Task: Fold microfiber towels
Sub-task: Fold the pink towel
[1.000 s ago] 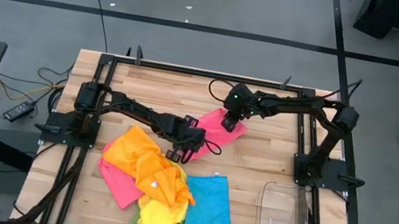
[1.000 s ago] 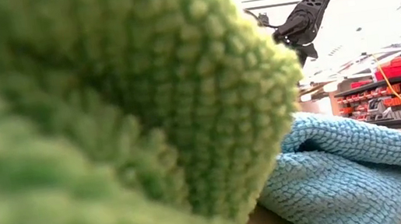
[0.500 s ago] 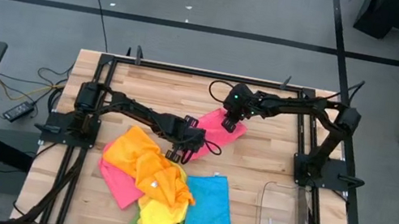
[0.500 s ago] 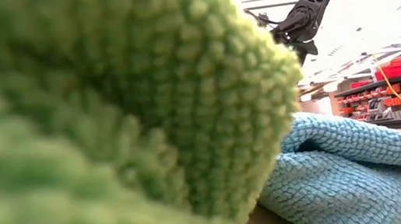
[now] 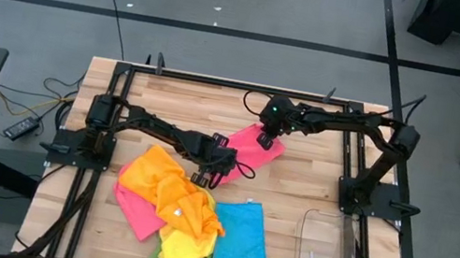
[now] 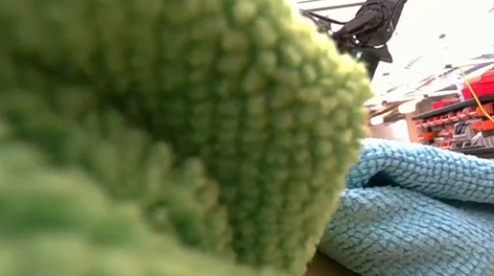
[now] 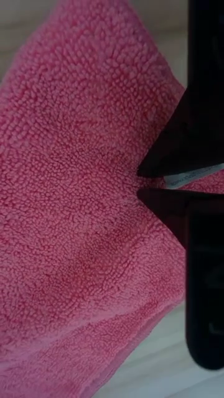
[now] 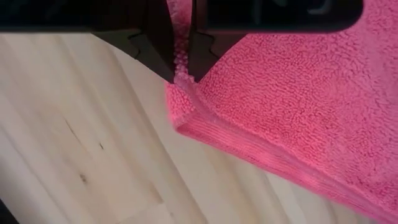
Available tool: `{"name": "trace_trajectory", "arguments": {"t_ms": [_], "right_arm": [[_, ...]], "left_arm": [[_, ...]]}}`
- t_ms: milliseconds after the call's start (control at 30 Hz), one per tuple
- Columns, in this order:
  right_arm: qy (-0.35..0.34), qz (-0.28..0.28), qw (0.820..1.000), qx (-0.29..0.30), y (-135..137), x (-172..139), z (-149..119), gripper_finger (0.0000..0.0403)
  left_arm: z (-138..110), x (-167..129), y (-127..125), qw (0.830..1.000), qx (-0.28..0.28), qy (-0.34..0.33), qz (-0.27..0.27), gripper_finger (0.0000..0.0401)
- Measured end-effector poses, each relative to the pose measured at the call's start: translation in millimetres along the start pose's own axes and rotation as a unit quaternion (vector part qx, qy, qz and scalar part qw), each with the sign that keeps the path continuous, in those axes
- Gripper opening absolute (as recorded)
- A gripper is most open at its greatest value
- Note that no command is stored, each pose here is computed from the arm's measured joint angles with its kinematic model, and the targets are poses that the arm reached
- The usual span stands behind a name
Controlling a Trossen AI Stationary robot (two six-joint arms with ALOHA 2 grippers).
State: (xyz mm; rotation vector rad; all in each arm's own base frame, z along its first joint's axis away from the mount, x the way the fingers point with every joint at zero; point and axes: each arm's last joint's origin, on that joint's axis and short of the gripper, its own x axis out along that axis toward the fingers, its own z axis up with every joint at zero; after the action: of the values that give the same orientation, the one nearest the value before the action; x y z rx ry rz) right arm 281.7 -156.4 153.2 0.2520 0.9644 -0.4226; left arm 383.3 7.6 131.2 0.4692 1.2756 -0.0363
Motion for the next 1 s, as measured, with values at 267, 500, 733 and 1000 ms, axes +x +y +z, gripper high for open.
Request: {"name": "trace_trajectory", "arguments": {"t_ms": [267, 500, 733, 1000], "right_arm": [[-0.011, -0.035, 0.999, -0.001, -3, -5, 6, 0.0044], [-0.038, -0.06, 0.997, -0.002, -5, -7, 15, 0.0044], [-0.052, -0.065, 0.996, -0.011, -5, -7, 18, 0.0044], [-0.06, -0.067, 0.995, -0.035, -5, -3, 12, 0.0049]], "left_arm": [[1, 0, 0, 1.0, -0.001, -0.003, 0.002, 0.0058], [2, 1, 1, 1.0, -0.003, -0.011, 0.005, 0.0052], [2, 1, 1, 1.0, -0.024, -0.011, 0.005, 0.0057], [4, -1, -7, 0.999, -0.032, -0.01, 0.004, 0.0051]]}}
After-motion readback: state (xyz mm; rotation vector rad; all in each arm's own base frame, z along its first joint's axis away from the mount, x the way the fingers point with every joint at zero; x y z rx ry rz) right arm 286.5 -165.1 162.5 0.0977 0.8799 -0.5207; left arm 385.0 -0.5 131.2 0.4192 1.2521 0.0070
